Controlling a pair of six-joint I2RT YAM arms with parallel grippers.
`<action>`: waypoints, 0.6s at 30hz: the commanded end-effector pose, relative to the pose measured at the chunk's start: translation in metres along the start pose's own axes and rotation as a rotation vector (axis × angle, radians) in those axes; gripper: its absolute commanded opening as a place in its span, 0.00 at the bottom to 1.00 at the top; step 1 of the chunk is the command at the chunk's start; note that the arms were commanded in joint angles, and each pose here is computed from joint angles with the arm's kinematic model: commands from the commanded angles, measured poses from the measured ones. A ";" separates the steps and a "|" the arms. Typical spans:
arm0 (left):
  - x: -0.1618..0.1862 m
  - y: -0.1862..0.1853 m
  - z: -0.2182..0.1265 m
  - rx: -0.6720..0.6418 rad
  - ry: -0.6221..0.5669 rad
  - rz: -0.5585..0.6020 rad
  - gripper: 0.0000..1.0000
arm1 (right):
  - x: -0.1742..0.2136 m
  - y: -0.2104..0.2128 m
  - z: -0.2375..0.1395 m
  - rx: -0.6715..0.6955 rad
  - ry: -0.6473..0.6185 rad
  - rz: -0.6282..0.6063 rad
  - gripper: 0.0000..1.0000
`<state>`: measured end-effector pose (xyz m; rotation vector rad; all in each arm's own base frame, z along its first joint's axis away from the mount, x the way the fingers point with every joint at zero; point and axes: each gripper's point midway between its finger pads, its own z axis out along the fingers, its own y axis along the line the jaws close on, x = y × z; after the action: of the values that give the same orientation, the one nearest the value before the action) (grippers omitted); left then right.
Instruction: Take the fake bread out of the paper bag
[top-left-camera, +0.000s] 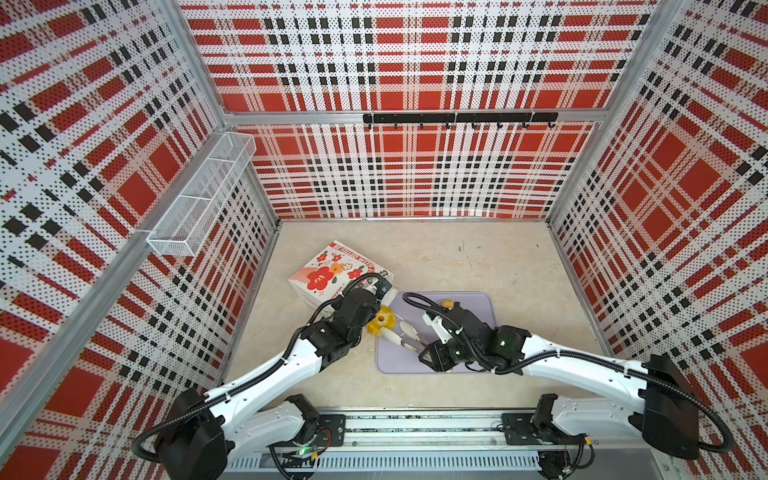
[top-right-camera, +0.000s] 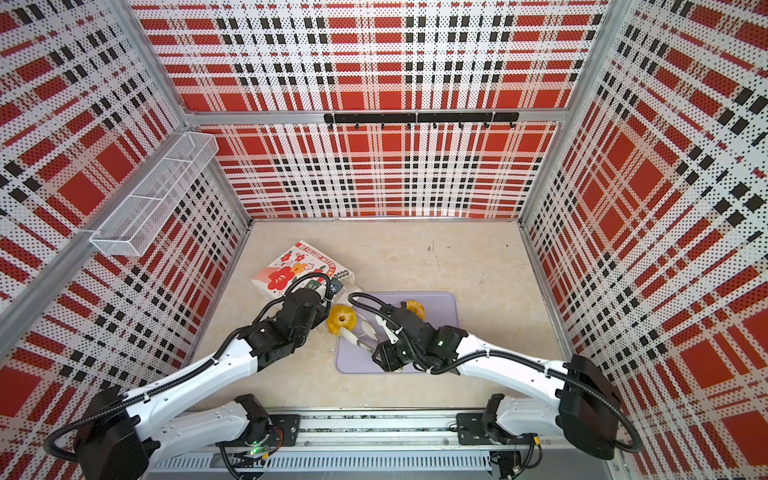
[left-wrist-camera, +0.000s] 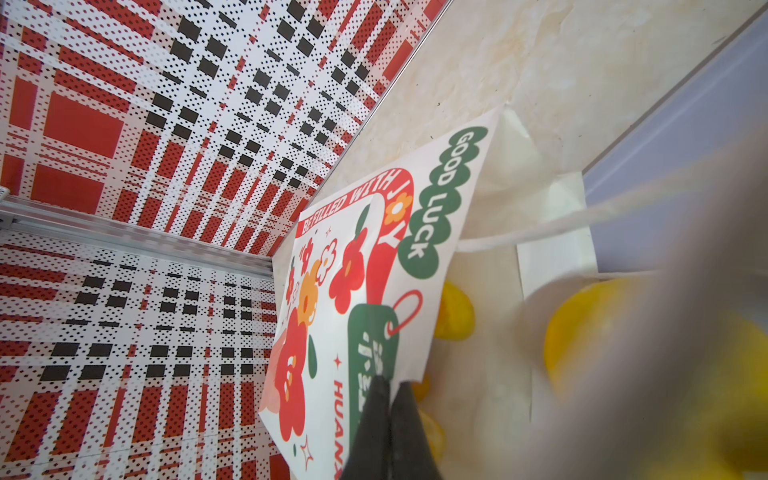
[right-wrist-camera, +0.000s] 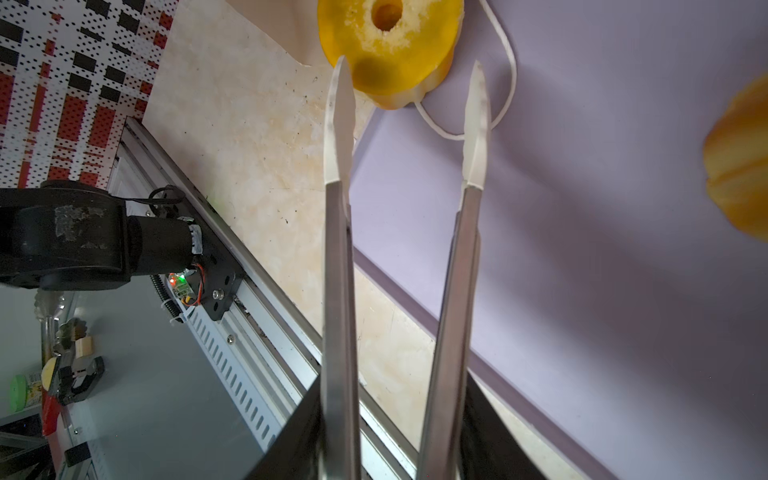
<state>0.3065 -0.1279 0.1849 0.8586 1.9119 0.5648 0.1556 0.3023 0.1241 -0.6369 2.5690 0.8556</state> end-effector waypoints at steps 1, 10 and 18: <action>-0.003 -0.001 -0.002 0.006 -0.014 -0.005 0.00 | -0.033 0.024 -0.007 -0.082 -0.087 -0.009 0.47; -0.002 -0.002 -0.002 0.006 -0.013 -0.004 0.00 | -0.046 0.018 -0.002 -0.067 -0.076 0.022 0.49; -0.002 -0.002 -0.003 0.006 -0.013 -0.002 0.00 | -0.050 0.004 0.008 -0.033 -0.045 0.102 0.48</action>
<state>0.3065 -0.1279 0.1849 0.8586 1.9119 0.5648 0.1859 0.3160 0.1306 -0.5416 2.6062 0.8779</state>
